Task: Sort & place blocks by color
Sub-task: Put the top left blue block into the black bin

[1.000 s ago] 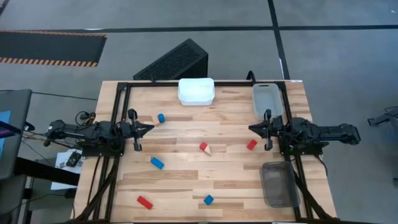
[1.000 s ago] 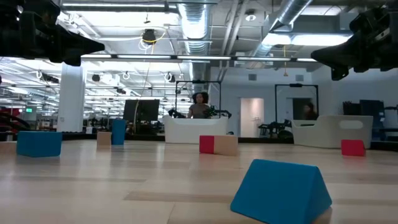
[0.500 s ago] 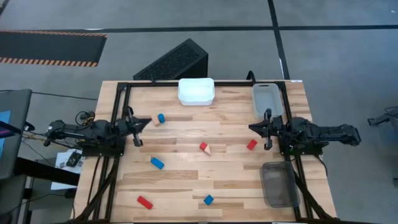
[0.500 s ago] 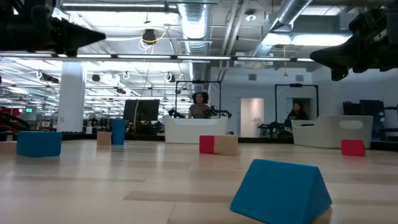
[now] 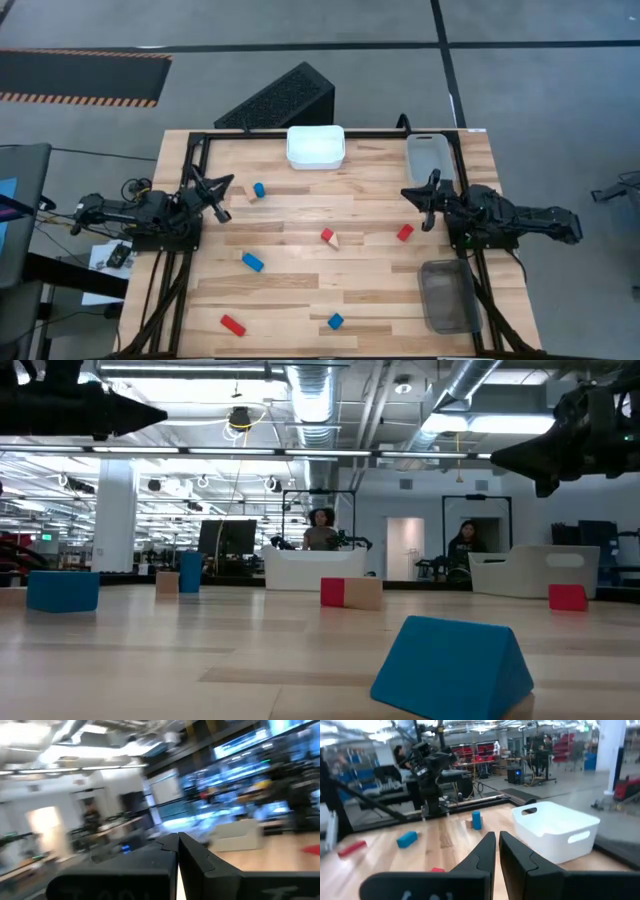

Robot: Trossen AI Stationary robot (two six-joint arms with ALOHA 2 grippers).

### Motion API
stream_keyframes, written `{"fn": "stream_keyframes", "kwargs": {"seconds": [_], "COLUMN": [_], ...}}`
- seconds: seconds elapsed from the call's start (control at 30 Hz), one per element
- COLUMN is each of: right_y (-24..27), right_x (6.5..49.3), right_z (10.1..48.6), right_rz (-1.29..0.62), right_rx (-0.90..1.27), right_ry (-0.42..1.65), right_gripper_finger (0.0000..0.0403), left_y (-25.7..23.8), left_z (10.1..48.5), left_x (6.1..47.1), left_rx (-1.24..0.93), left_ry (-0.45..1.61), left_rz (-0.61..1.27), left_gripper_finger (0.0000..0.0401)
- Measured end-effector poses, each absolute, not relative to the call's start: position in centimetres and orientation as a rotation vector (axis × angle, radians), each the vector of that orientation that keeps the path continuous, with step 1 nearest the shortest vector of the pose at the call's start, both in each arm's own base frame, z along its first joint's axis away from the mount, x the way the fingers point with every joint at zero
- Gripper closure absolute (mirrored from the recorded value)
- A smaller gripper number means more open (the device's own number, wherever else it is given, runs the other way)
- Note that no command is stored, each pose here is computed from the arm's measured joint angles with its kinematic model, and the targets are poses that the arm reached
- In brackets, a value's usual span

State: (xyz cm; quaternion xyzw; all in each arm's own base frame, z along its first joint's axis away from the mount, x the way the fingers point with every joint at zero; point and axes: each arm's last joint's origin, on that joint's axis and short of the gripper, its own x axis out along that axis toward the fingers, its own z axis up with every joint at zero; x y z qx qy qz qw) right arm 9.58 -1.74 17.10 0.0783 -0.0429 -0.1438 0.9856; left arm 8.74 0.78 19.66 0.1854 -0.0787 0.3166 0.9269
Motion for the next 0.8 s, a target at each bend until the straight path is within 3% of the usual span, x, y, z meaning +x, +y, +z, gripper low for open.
{"fn": "stream_keyframes", "kwargs": {"seconds": [0.2, 0.57, 0.8], "right_y": [-2.1, -2.7, -2.8], "right_x": [9.4, 9.0, 9.9], "right_z": [17.5, 18.8, 18.1], "right_rz": [-0.373, -0.483, -0.439], "right_rx": [0.148, 0.176, 0.306], "right_ry": [-0.137, -0.288, -0.220], "right_gripper_finger": [0.0351, 0.0351, 0.0351], "left_y": [1.6, 1.8, 1.6], "left_z": [19.1, 18.3, 18.2], "left_x": [8.6, 9.4, 9.7], "left_rx": [0.358, 0.343, 0.216], "left_ry": [-0.072, -0.049, -0.089], "left_rz": [0.809, 0.659, 0.566], "left_gripper_finger": [0.0401, 0.0401, 0.0401]}}
